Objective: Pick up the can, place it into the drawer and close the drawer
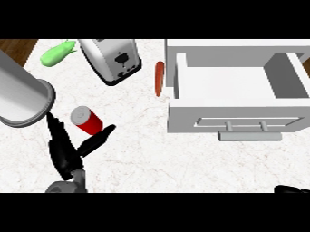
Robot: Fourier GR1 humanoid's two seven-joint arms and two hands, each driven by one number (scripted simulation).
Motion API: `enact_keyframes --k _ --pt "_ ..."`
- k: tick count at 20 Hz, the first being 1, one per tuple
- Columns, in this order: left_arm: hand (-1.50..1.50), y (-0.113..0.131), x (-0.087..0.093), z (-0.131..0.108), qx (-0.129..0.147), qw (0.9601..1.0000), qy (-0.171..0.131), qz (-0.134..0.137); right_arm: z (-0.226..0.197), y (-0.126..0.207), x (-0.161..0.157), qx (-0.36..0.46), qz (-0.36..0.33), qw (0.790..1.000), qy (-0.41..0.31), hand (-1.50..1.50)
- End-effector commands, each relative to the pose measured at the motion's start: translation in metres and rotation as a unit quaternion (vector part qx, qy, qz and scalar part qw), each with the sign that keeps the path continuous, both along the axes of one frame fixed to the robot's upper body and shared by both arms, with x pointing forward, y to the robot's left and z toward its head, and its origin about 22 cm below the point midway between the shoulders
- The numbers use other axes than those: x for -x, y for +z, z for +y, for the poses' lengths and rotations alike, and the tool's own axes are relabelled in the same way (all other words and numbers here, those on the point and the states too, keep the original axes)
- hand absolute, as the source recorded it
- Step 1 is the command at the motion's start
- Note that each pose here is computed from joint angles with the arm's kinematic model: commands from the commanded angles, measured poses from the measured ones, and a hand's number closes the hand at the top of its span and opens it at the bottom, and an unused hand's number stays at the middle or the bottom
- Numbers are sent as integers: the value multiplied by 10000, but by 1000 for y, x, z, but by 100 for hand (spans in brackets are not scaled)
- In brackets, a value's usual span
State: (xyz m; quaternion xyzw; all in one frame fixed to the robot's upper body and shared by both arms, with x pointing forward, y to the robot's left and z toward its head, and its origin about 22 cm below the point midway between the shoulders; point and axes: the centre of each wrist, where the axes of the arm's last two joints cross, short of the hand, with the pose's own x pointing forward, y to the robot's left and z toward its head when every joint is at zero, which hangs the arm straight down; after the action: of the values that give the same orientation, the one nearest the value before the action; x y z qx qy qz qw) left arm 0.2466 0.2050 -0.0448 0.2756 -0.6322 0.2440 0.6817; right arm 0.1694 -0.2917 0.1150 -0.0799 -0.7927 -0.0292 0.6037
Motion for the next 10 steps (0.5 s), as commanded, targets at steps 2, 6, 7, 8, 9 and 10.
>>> enact_keyframes --k 2,6,7,8,9,10 --pt "-150 -15 -10 9 48 9999 136 26 -9 14 12 24 -88 10000 -24 -150" --pt "-150 -42 3 28 136 9997 138 134 -2 -4 21 51 -44 9999 -91 -150" --pt "-150 -63 19 11 91 9998 90 138 -2 13 -2 76 -41 9999 -88 -150" --pt "-150 -50 -3 5 131 9998 94 133 4 6 12 91 70 9999 -86 -150" --pt "-150 -54 -6 9 113 9996 155 185 -13 6 -3 64 0 9999 -85 -150" --pt "-150 -44 -18 22 279 9995 87 129 -8 5 4 41 -28 10000 -87 -150"
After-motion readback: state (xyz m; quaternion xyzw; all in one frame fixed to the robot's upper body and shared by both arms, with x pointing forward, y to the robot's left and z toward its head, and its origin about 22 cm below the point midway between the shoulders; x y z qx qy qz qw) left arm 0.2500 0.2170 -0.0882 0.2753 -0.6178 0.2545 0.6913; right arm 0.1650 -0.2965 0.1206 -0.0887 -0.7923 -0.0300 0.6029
